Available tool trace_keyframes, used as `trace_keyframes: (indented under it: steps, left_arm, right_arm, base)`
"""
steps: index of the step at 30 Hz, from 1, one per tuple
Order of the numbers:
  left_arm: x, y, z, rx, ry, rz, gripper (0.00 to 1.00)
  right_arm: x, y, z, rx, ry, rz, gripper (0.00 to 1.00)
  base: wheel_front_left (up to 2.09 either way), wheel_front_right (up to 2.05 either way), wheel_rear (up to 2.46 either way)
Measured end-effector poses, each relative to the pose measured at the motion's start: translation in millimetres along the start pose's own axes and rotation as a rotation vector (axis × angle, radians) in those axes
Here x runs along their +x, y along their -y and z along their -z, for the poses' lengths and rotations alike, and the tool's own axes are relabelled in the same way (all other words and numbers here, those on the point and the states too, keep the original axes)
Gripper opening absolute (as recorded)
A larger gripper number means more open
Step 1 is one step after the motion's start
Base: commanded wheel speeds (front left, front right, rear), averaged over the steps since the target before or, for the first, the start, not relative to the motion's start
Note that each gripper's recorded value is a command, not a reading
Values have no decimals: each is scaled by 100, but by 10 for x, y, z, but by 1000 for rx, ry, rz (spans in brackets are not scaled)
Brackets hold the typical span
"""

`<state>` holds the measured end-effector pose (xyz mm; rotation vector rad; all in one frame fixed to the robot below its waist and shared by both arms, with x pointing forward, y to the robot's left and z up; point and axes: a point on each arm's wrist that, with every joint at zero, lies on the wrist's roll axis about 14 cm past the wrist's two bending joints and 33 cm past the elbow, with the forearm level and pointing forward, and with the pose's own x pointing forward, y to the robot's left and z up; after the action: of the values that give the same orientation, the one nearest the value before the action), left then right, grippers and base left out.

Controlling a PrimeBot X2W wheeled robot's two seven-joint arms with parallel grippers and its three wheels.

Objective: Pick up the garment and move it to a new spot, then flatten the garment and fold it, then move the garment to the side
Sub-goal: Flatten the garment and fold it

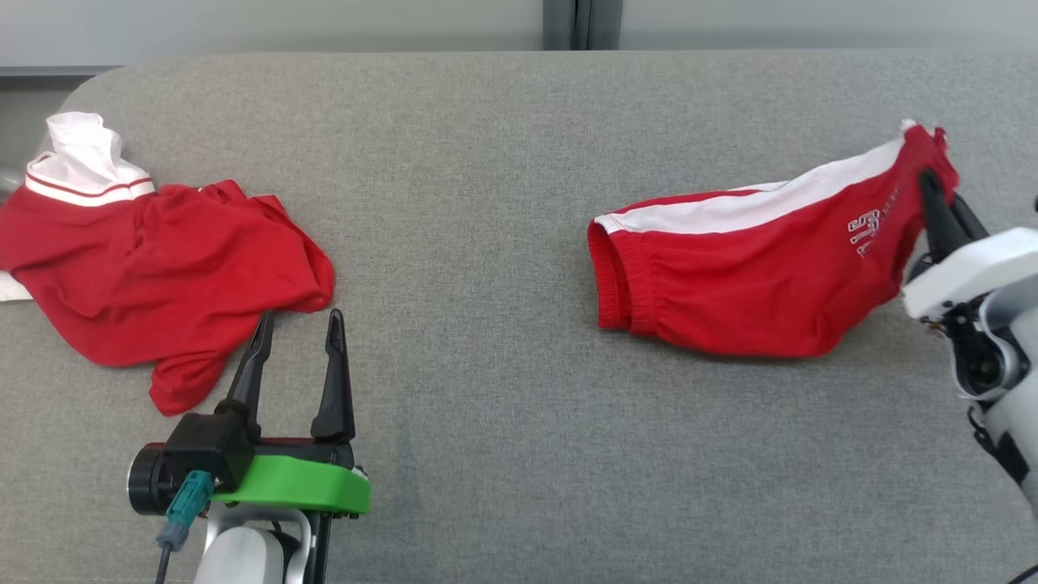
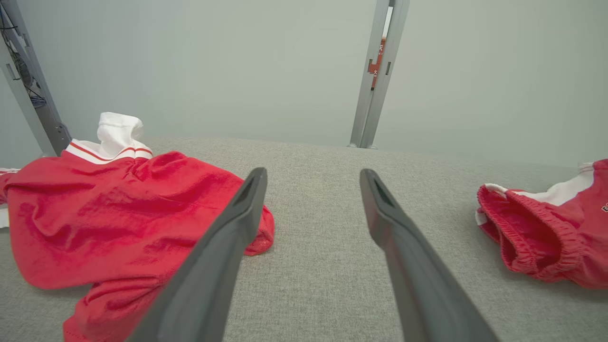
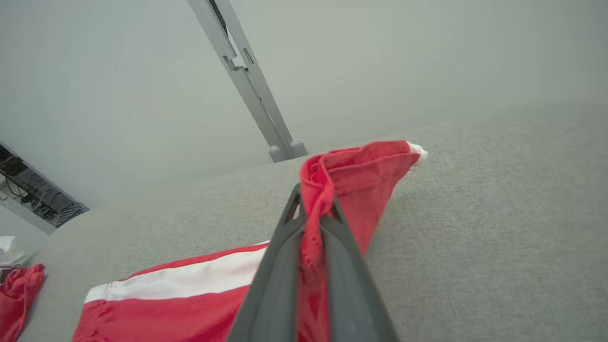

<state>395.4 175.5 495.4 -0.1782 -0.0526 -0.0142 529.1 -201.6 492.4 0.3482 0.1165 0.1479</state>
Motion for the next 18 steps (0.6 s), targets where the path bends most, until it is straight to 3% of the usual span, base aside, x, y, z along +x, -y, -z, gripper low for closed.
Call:
trace_keyframes:
  steps: [9,18]
  left_arm:
    - [-87,-46,-71,-6,17,-16,100]
    - [-179,-140,-78,-12,16,-53,100]
  right_arm:
    - [28,-961,-10,-41,39,-261,0]
    - [-165,-1614,496,-51,-63,-440,0]
  base:
    - [0,0,0]
    - [0,0,0]
